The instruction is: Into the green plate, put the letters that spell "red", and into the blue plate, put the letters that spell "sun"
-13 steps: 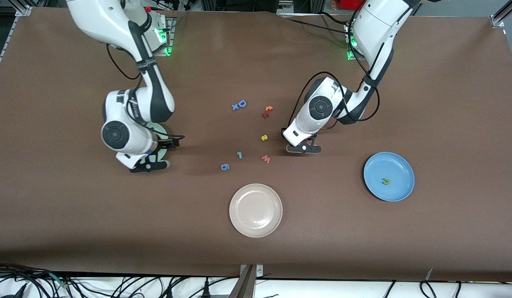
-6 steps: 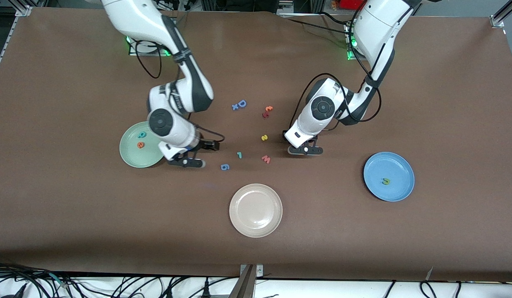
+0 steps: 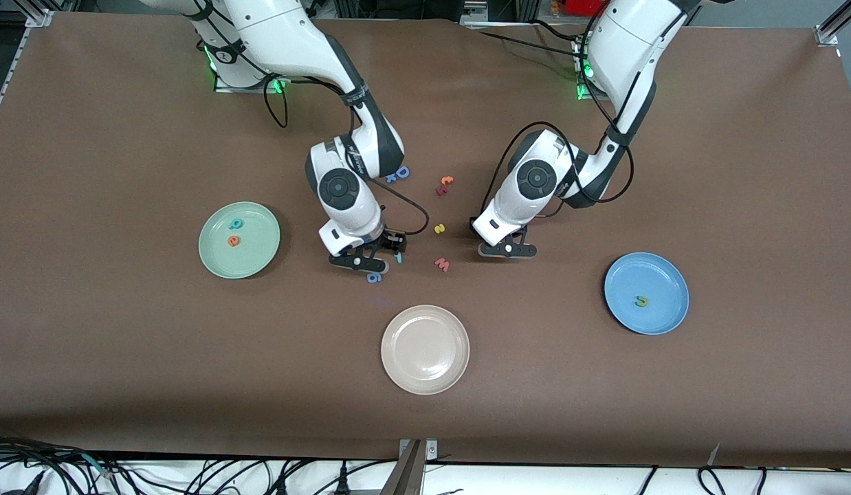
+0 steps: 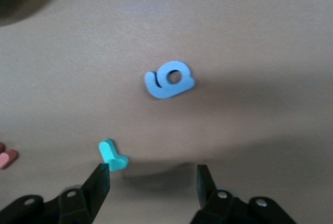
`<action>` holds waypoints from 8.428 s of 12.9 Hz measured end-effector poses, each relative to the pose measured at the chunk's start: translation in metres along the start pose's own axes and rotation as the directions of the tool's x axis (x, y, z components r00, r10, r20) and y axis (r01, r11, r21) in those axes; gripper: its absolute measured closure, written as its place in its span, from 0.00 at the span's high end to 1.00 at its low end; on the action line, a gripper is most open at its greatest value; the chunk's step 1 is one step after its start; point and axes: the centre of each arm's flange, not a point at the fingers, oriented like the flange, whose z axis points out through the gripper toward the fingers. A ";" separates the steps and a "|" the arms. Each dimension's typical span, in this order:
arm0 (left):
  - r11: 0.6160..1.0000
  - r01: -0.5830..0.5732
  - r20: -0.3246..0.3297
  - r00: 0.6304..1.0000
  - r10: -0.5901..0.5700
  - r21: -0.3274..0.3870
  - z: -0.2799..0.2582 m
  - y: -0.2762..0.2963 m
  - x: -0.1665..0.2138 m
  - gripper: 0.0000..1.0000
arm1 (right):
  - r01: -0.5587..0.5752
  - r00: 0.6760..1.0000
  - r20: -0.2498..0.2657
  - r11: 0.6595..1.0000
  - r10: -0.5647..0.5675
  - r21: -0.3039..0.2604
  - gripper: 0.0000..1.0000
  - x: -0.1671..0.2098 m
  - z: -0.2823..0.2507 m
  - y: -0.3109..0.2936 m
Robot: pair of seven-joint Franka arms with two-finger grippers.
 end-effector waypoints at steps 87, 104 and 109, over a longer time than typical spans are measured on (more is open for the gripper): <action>0.756 0.653 -0.024 0.757 -0.653 0.036 0.015 0.134 -0.019 0.48 | 0.239 0.971 0.007 0.965 -0.239 -0.108 1.00 0.083 -0.445 0.373; 0.933 0.274 0.026 0.957 -0.288 0.233 -0.106 -0.048 0.088 0.28 | 0.248 0.969 0.034 0.963 -0.246 -0.106 1.00 0.078 -0.443 0.369; 0.967 0.009 0.062 0.998 -0.025 0.254 -0.153 -0.178 0.131 0.28 | 0.252 0.968 0.035 0.962 -0.250 -0.106 1.00 0.078 -0.443 0.366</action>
